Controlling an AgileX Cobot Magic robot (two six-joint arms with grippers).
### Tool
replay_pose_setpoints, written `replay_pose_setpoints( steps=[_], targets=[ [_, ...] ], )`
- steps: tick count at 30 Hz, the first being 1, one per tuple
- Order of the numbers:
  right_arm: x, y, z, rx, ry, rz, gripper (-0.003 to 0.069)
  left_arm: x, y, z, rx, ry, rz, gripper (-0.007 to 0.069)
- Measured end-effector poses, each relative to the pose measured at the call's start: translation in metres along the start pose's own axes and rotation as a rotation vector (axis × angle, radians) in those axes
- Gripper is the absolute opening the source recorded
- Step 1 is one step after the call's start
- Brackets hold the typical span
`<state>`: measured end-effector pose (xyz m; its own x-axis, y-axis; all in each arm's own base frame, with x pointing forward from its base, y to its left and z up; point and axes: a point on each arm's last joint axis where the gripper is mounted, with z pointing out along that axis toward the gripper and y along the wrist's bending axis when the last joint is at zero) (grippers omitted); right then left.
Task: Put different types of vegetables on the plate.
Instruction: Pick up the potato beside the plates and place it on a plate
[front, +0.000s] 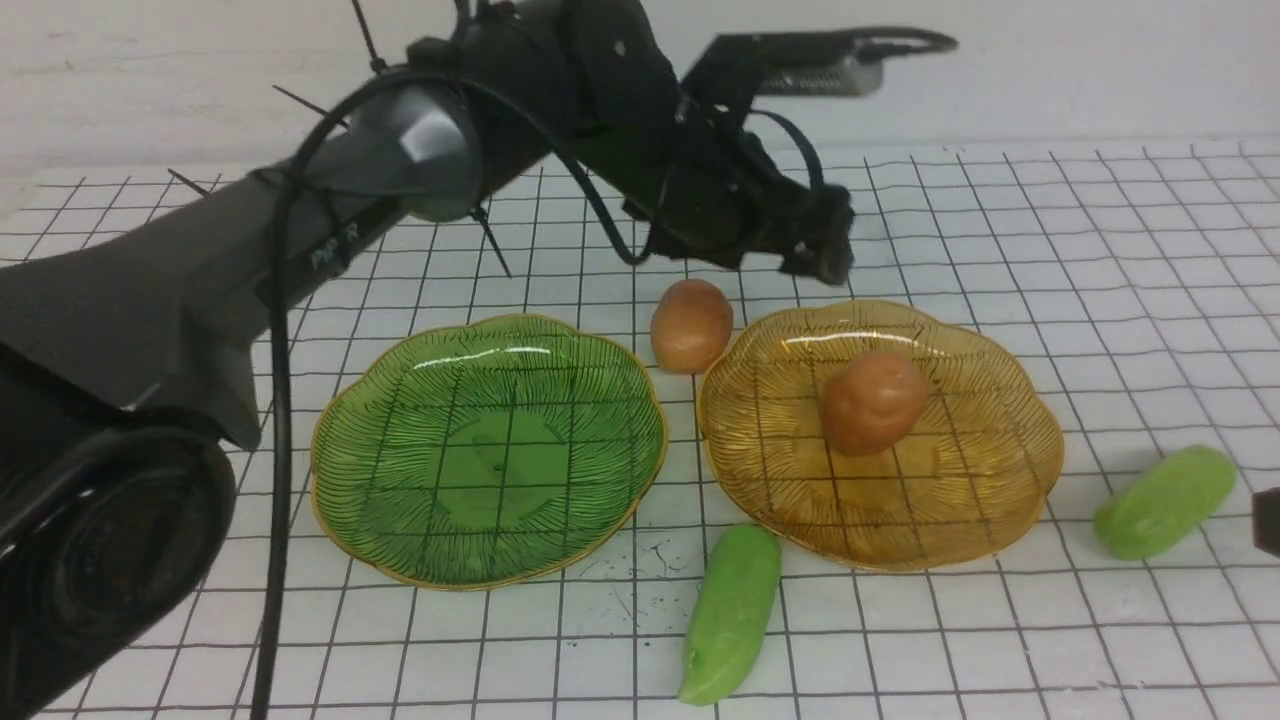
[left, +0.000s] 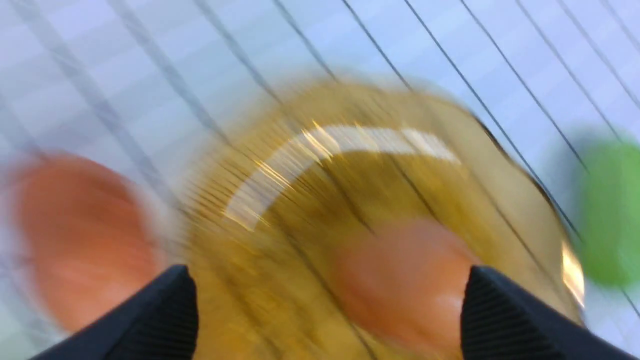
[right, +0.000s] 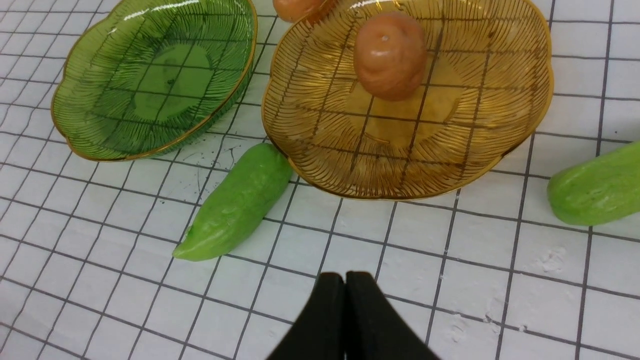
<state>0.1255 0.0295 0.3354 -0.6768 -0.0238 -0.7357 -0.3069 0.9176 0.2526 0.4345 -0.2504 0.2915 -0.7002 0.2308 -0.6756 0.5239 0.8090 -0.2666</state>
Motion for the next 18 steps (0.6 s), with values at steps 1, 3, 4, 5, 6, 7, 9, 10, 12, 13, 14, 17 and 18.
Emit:
replay_pose_setpoints(
  steps=[1, 3, 4, 5, 6, 7, 9, 10, 12, 13, 14, 17, 18],
  targets=[
    [0.000, 0.000, 0.000, 0.000, 0.001, 0.000, -0.0015, -0.004, 0.009, 0.000, -0.021, -0.035, -0.012, 0.0631],
    [0.000, 0.000, 0.000, 0.000, 0.002, 0.000, -0.0015, -0.008, 0.025, 0.000, -0.052, -0.079, -0.035, 0.0613],
    [0.000, 0.000, 0.000, -0.001, 0.004, 0.000, -0.0015, -0.009, 0.038, 0.004, -0.074, -0.100, -0.051, 0.0602],
    [0.001, 0.000, 0.000, -0.003, 0.006, 0.000, -0.0015, -0.008, 0.046, 0.009, -0.088, -0.107, -0.059, 0.0596],
    [0.001, 0.000, 0.000, -0.004, 0.009, 0.000, -0.0015, -0.004, 0.054, 0.016, -0.098, -0.102, -0.070, 0.0590],
    [0.001, 0.000, 0.000, -0.004, 0.015, -0.002, -0.0015, 0.000, 0.061, 0.024, -0.108, -0.089, -0.081, 0.0589],
    [0.002, 0.000, 0.000, -0.002, 0.021, -0.005, -0.0015, 0.005, 0.067, 0.033, -0.115, -0.074, -0.088, 0.0589],
    [0.003, 0.000, 0.000, 0.005, 0.031, -0.011, -0.0015, 0.015, 0.074, 0.049, -0.121, -0.042, -0.098, 0.0589],
    [0.003, -0.001, 0.000, 0.015, 0.038, -0.020, -0.0015, 0.024, 0.078, 0.062, -0.123, -0.013, -0.105, 0.0589],
    [0.004, -0.002, 0.000, 0.019, 0.041, -0.022, -0.0015, 0.028, 0.081, 0.068, -0.124, 0.001, -0.110, 0.0589],
    [0.004, -0.002, 0.000, 0.019, 0.041, -0.023, -0.0015, 0.028, 0.080, 0.069, -0.124, 0.001, -0.109, 0.0589],
    [0.004, -0.002, 0.000, 0.024, 0.046, -0.026, -0.0015, 0.039, 0.085, 0.085, -0.127, 0.032, -0.117, 0.0589],
    [0.004, -0.002, 0.000, 0.024, 0.046, -0.026, -0.0015, 0.040, 0.085, 0.086, -0.126, 0.033, -0.120, 0.0589]
  ],
)
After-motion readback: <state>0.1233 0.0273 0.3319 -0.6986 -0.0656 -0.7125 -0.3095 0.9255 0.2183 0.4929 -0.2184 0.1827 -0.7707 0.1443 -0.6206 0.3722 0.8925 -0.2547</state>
